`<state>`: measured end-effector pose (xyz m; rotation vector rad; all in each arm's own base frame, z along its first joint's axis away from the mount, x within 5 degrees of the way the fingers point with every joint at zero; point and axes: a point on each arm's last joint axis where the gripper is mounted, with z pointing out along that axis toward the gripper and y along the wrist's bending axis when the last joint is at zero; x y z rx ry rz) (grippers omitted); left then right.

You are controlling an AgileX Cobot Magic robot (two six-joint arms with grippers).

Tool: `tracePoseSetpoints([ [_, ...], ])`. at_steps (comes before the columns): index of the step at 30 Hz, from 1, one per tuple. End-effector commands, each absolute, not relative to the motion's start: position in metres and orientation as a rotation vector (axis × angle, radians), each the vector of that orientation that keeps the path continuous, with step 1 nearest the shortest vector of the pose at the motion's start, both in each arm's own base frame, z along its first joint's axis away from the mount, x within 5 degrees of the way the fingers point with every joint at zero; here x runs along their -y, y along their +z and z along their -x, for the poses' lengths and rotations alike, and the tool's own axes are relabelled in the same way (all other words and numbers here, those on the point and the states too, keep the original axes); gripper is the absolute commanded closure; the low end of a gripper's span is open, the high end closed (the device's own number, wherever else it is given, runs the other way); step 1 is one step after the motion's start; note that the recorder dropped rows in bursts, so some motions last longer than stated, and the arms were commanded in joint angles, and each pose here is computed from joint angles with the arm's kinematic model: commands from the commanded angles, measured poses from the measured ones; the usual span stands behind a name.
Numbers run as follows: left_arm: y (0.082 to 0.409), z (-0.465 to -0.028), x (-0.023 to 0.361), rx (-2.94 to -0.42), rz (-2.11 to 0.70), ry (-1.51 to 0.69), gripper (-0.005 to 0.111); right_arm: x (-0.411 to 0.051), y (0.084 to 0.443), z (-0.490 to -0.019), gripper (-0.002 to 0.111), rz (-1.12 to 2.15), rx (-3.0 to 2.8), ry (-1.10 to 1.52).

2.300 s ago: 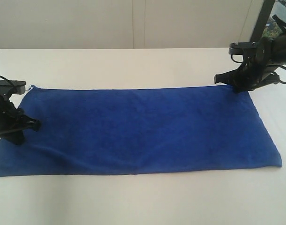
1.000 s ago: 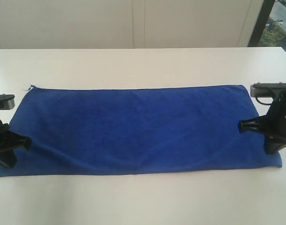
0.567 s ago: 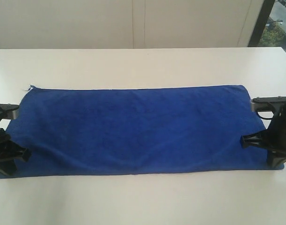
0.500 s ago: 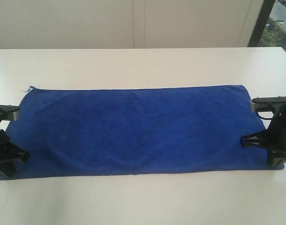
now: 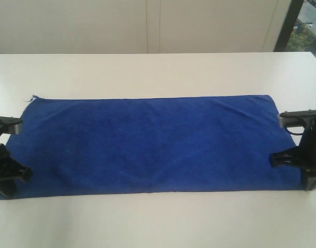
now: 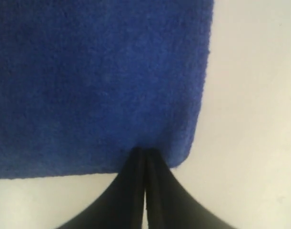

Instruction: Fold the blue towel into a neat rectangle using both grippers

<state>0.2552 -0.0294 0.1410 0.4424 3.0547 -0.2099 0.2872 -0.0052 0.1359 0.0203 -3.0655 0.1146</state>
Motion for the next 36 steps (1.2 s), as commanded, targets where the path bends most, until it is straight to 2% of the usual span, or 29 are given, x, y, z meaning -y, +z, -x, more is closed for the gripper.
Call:
tracePoseSetpoints([
  [1, 0.139, -0.253, 0.029, -3.071, -0.471, -0.203, 0.107, 0.008, 0.154, -0.296, 0.108, -0.008, 3.138, 0.132],
  [6, 0.160, -0.262, 0.031, -2.984, -0.443, -0.210, 0.107, 0.004, 0.195, -0.295, 0.108, 0.102, 3.341, 0.065],
  [13, 0.198, -0.258, 0.032, -2.848, -0.417, -0.212, 0.107, 0.004, 0.232, -0.291, 0.108, 0.059, 3.539, 0.067],
  [19, 0.244, -0.232, 0.035, -2.727, -0.386, -0.270, 0.107, 0.006, 0.217, -0.310, 0.108, 0.025, 3.567, 0.072],
  [20, 0.261, -0.221, 0.034, -2.670, -0.361, -0.264, 0.107, 0.010, 0.209, -0.319, 0.108, 0.042, 3.547, 0.076],
  [23, 0.285, -0.204, 0.033, -2.562, -0.323, -0.251, 0.107, 0.016, 0.200, -0.332, 0.108, 0.059, 3.537, 0.082],
  [26, 0.312, -0.182, 0.022, -2.428, -0.242, -0.127, 0.107, 0.017, 0.183, -0.349, 0.107, 0.052, 3.547, 0.069],
  [27, 0.316, -0.179, 0.016, -2.417, -0.196, -0.056, 0.107, 0.016, 0.179, -0.352, 0.105, 0.066, 3.546, 0.055],
  [29, 0.318, -0.175, 0.003, -2.412, -0.113, 0.106, 0.107, 0.016, 0.170, -0.360, 0.094, 0.081, 3.541, 0.039],
  [32, 0.318, -0.175, 0.001, -2.411, -0.101, 0.131, 0.107, 0.016, 0.158, -0.367, 0.074, 0.089, 3.537, 0.031],
  [34, 0.318, -0.175, 0.001, -2.411, -0.101, 0.131, 0.107, 0.016, 0.152, -0.370, 0.066, 0.088, 3.540, 0.030],
  [36, 0.317, -0.174, 0.001, -2.429, -0.100, 0.133, 0.107, 0.017, 0.143, -0.371, 0.065, 0.076, 3.519, 0.039],
])
